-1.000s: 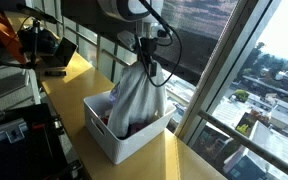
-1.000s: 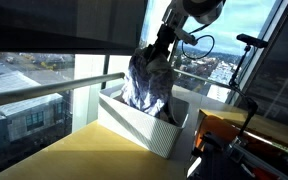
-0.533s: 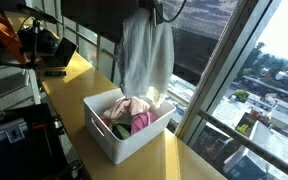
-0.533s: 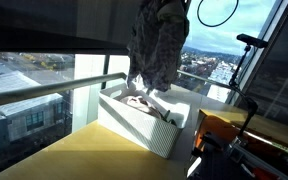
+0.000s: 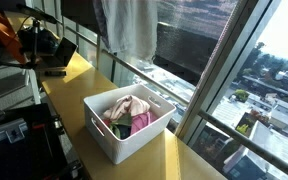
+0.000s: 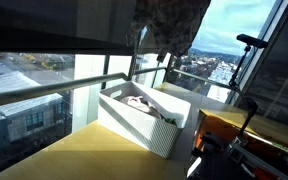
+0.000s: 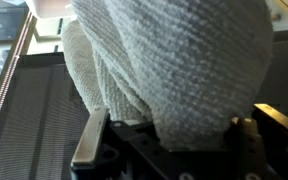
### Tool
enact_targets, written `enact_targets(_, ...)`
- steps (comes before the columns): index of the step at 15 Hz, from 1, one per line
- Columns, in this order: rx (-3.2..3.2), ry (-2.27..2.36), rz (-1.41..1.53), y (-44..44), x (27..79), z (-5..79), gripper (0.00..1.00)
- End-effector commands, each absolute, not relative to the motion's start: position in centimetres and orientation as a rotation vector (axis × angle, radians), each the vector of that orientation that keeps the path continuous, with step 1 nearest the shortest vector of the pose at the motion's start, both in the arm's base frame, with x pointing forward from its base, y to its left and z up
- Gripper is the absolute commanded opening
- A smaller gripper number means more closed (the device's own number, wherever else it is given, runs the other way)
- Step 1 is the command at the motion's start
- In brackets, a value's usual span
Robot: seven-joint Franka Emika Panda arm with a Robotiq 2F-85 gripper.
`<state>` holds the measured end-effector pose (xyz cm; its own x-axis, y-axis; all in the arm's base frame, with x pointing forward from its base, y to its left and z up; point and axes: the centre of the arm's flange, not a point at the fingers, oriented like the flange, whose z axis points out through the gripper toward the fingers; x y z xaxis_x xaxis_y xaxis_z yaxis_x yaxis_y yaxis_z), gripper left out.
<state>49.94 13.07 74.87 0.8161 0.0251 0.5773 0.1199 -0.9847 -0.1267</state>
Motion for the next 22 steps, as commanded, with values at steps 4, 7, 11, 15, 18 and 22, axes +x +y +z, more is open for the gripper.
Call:
enact_targets(4,-2.850,-0.386,-0.715,25.2,46.4,64.7,0.00)
enact_targets(7,-2.908,-0.393,-0.591,25.2,47.4,55.4,0.00)
enact_targets(11,-2.964,-0.334,-0.445,23.1,48.9,44.6,0.00)
enact_targets(15,-2.988,-0.305,-0.381,22.6,49.3,37.7,0.00)
enact_targets(18,-2.996,-0.301,-0.359,22.7,49.5,34.7,0.00)
enact_targets(22,-2.993,-0.326,-0.357,24.1,49.3,33.9,0.00)
